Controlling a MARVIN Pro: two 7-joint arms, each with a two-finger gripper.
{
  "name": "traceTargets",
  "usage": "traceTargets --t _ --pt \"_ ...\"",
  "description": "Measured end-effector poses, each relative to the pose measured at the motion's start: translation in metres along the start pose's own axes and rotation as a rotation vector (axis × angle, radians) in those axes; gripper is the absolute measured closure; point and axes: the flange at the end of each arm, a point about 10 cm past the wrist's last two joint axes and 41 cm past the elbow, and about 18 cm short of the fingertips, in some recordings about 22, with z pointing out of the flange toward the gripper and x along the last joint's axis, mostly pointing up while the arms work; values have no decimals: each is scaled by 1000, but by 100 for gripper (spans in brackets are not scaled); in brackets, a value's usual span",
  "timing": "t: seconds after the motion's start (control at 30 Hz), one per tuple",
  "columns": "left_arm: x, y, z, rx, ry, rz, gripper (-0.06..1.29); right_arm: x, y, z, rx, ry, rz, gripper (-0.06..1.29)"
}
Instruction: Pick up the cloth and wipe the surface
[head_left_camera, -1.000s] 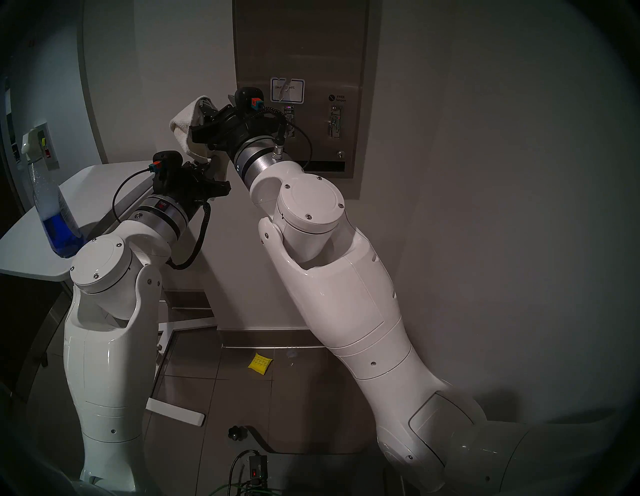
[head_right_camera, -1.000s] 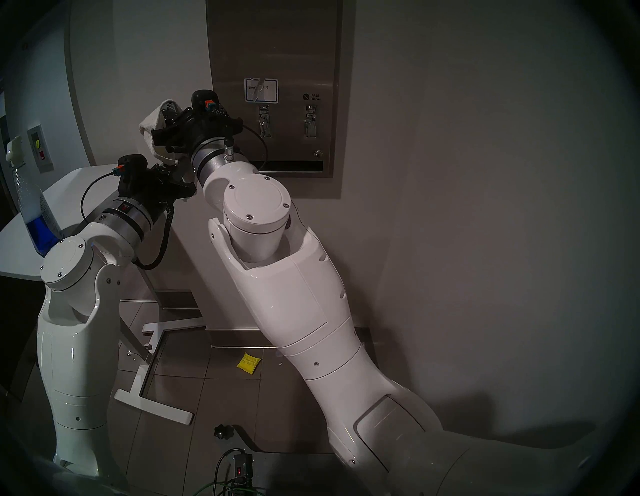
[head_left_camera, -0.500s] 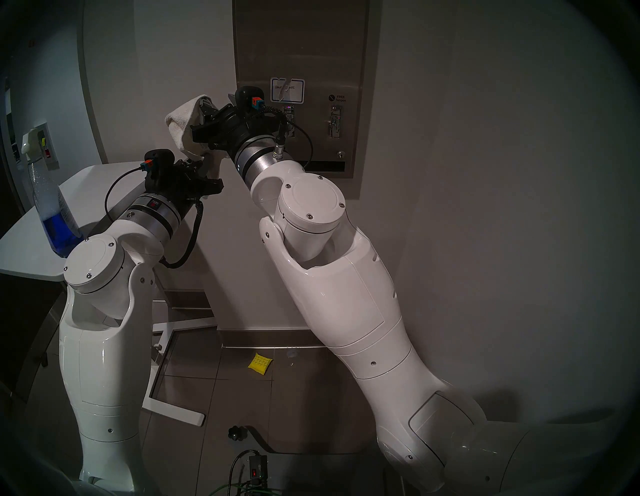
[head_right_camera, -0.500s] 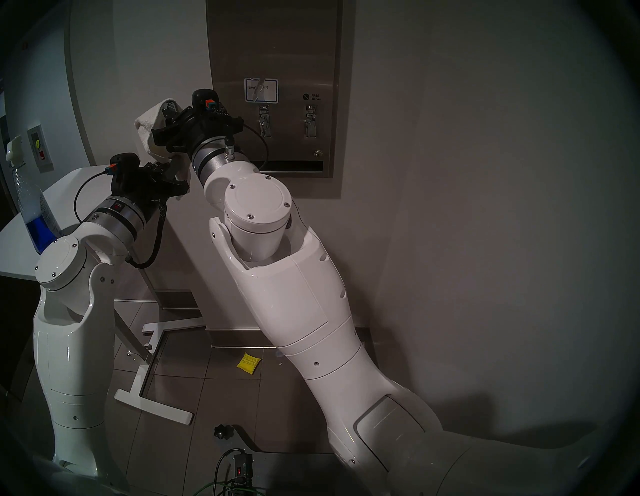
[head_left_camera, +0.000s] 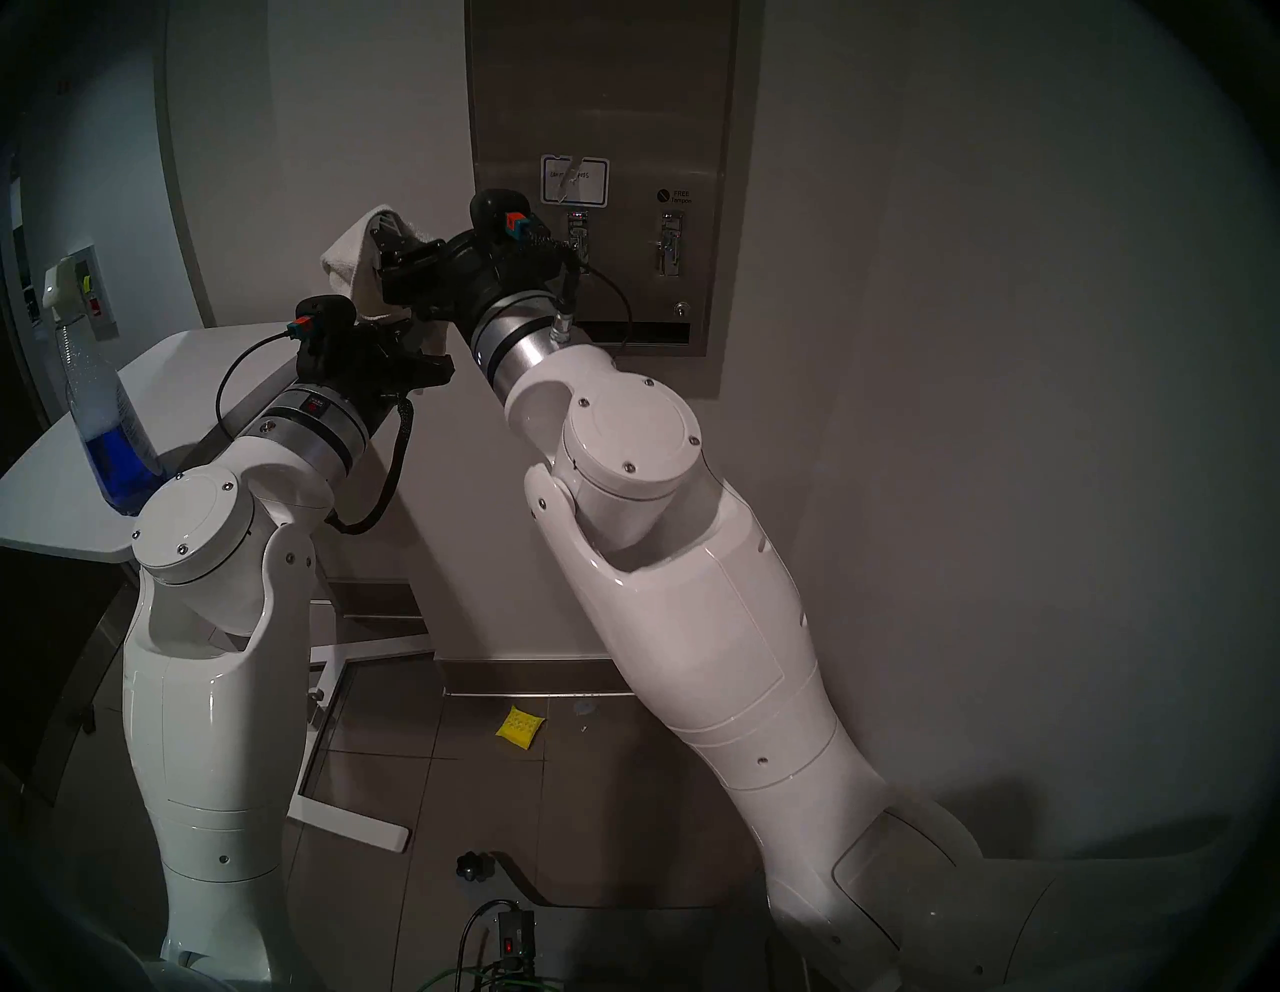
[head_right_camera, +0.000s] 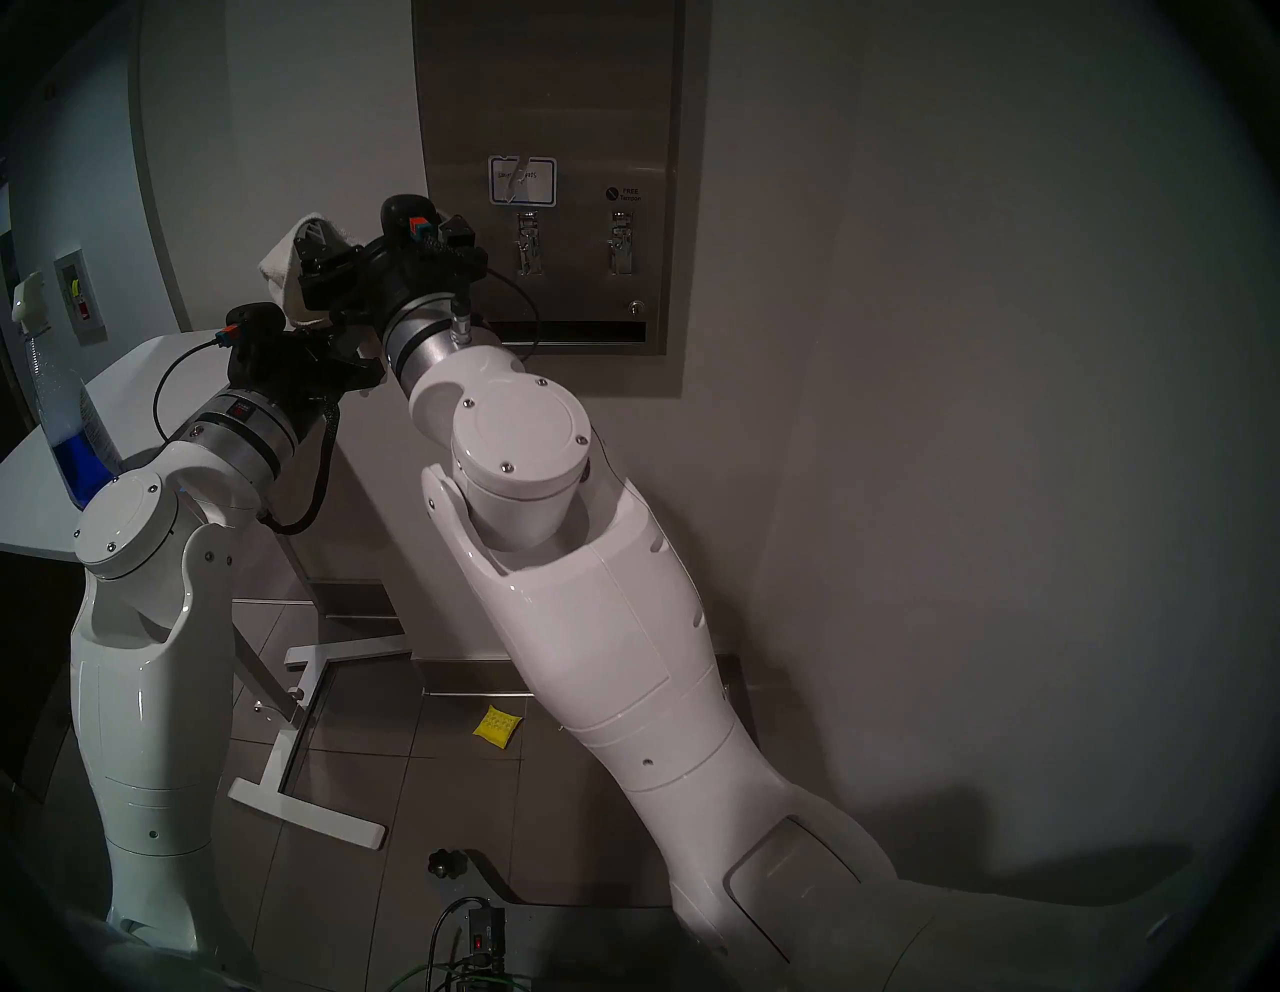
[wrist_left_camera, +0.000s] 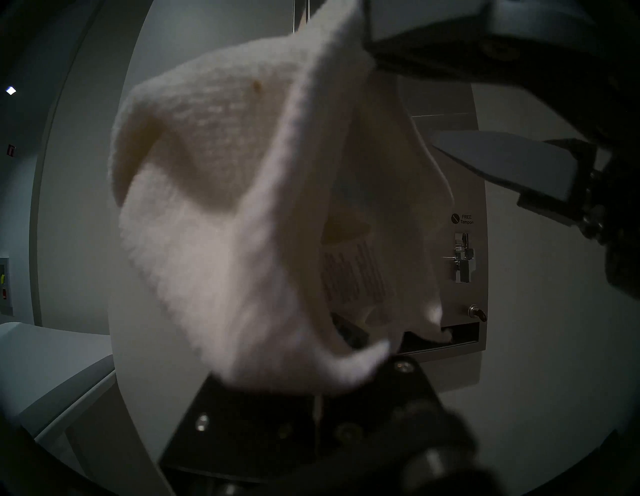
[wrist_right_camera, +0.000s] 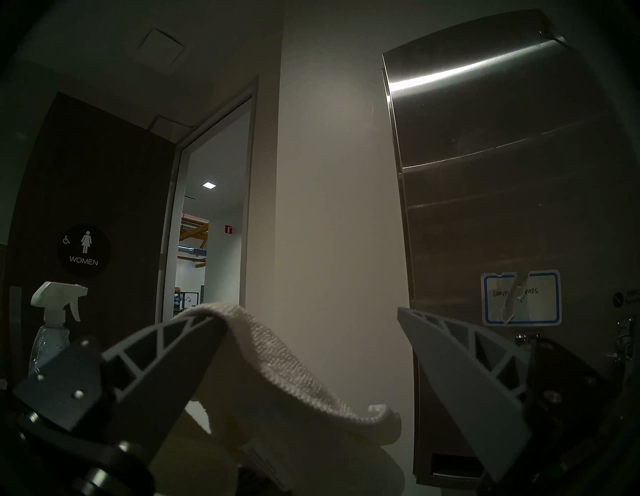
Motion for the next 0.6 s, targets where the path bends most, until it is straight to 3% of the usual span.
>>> traceTargets --t 0.43,0.6 --pt "0 2 4 1 0 4 125 -8 10 -41 -43 -35 55 1" --pt "0 1 6 10 -2 11 125 -11 24 -60 -62 -99 61 1"
